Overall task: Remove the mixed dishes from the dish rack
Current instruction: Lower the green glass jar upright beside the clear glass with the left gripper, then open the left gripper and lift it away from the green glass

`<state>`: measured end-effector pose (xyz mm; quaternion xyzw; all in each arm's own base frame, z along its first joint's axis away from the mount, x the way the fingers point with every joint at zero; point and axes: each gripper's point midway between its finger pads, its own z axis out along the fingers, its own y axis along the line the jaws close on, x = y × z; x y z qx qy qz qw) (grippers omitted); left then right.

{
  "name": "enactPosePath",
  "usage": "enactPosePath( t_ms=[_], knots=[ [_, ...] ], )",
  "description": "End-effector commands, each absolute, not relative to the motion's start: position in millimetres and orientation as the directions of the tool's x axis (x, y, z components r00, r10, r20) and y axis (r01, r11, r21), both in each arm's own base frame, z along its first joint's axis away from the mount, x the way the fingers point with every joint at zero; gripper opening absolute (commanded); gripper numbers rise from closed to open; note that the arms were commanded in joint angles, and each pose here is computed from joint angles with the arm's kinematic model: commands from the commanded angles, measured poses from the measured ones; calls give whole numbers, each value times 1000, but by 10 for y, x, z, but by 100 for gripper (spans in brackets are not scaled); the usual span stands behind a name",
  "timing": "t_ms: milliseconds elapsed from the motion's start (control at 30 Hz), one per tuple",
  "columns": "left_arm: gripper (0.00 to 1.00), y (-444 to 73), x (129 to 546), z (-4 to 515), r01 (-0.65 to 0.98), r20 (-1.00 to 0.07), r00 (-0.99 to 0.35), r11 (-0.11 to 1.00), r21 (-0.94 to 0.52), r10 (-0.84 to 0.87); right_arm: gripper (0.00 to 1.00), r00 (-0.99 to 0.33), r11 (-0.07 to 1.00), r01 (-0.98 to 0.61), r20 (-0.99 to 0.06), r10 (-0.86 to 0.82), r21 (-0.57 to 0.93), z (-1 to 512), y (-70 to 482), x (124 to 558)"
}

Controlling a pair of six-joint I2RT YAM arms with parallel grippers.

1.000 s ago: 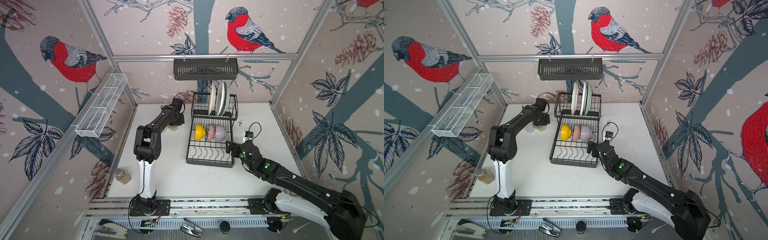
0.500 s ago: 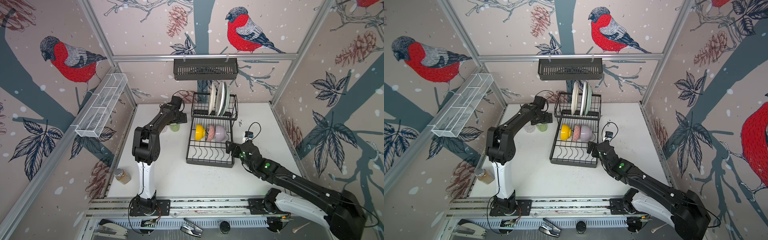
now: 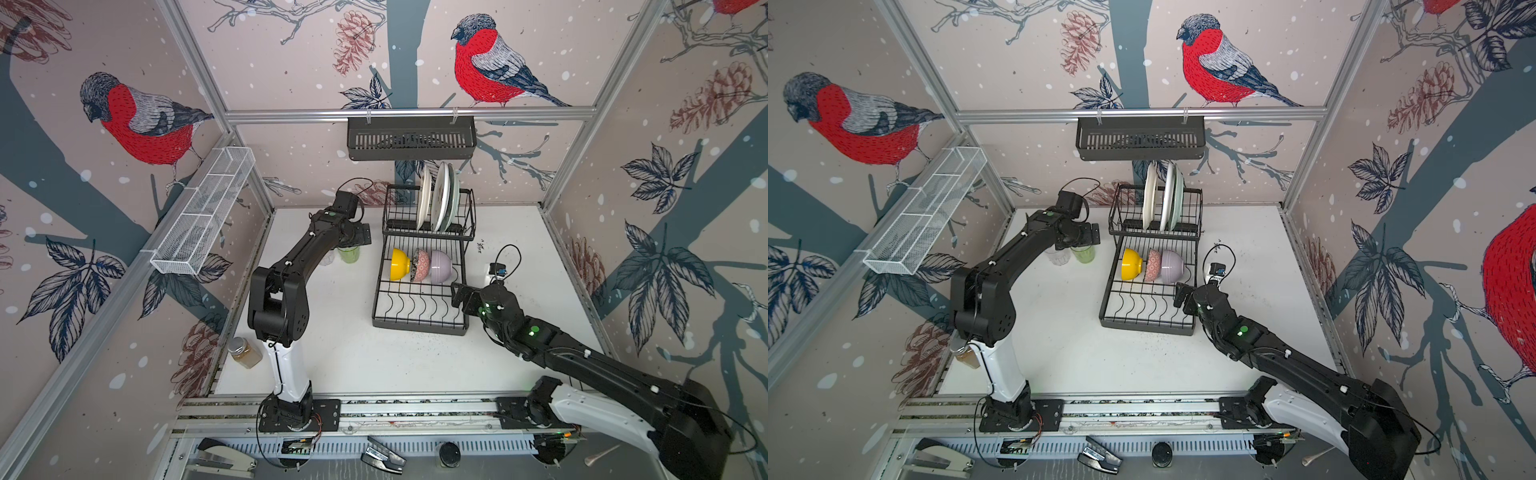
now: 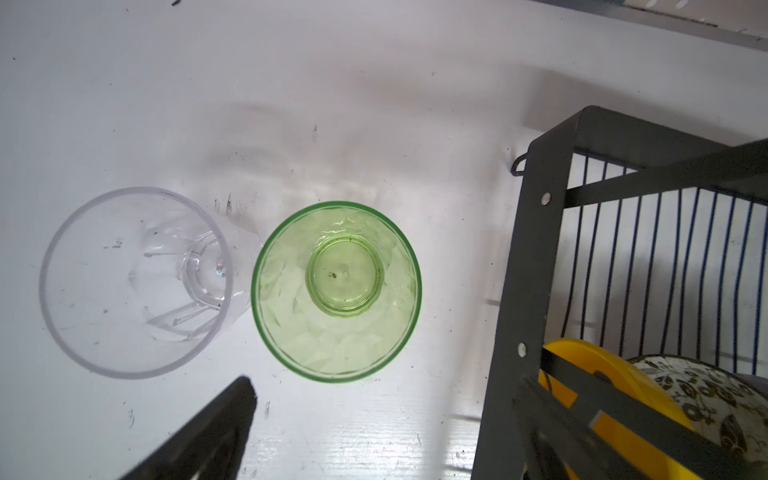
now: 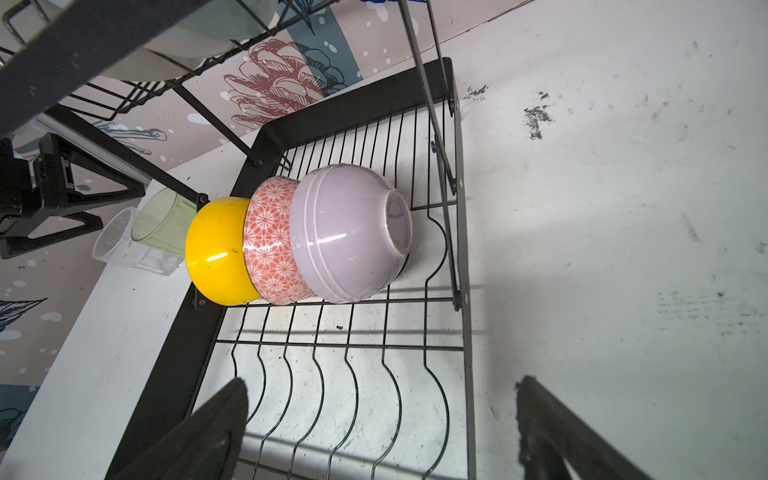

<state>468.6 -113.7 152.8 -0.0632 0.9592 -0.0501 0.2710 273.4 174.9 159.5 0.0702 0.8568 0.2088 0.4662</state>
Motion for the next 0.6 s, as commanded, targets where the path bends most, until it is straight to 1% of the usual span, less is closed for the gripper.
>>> enactPosePath(
  t_ms=[0,100,200,567],
  knots=[
    [97,-1175,4680,1654,-90,-550,-817,979,-181,-177,100,-550,900,-75,-771,321,429,1616,1743,2737],
    [97,-1179,4569,1705,-84,-556,-811,977,-196,-182,100,-556,902,-80,-770,313,424,1601,1746,2729],
    [97,-1202,4450,1828,-73,-584,-790,975,-212,-186,99,-562,901,-91,-769,305,424,1590,1771,2725],
    [97,-1426,4036,2176,38,-672,-722,960,-277,-165,100,-612,907,-135,-754,240,399,1446,1975,2775]
  ],
)
